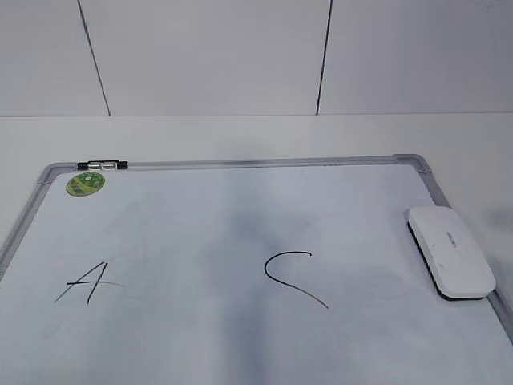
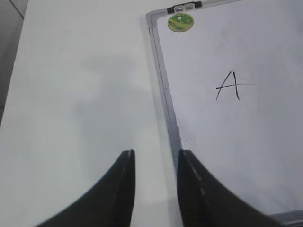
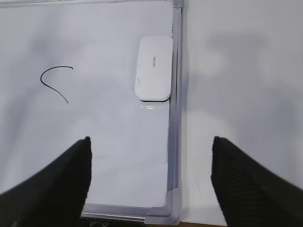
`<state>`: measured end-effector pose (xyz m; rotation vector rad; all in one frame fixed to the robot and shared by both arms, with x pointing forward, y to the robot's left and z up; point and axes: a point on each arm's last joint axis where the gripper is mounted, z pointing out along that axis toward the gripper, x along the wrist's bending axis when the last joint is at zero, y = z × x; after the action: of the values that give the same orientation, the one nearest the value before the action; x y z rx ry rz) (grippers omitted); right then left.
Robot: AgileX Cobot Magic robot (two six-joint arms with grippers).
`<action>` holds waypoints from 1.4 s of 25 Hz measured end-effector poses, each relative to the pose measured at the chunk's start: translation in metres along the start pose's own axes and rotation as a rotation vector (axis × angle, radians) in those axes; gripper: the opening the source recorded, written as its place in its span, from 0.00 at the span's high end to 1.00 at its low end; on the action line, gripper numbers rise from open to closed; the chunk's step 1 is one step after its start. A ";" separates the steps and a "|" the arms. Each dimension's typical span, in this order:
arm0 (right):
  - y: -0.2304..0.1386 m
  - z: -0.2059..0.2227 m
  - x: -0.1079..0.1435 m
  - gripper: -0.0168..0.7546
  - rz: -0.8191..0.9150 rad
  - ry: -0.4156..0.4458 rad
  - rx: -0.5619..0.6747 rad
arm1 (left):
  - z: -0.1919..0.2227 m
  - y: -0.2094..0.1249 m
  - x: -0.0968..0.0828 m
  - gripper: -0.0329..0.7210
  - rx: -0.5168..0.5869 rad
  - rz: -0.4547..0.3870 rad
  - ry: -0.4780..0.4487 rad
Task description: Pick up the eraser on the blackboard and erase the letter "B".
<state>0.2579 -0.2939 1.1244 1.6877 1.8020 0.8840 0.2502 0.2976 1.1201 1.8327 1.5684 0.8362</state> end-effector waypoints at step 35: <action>-0.082 0.032 -0.011 0.22 -0.097 -0.058 -0.148 | 0.025 -0.062 -0.012 0.65 -0.177 -0.006 -0.010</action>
<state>0.2284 -0.3029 1.0411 1.5057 1.7206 0.8939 0.2295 0.2940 1.0557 1.7026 1.4444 0.9302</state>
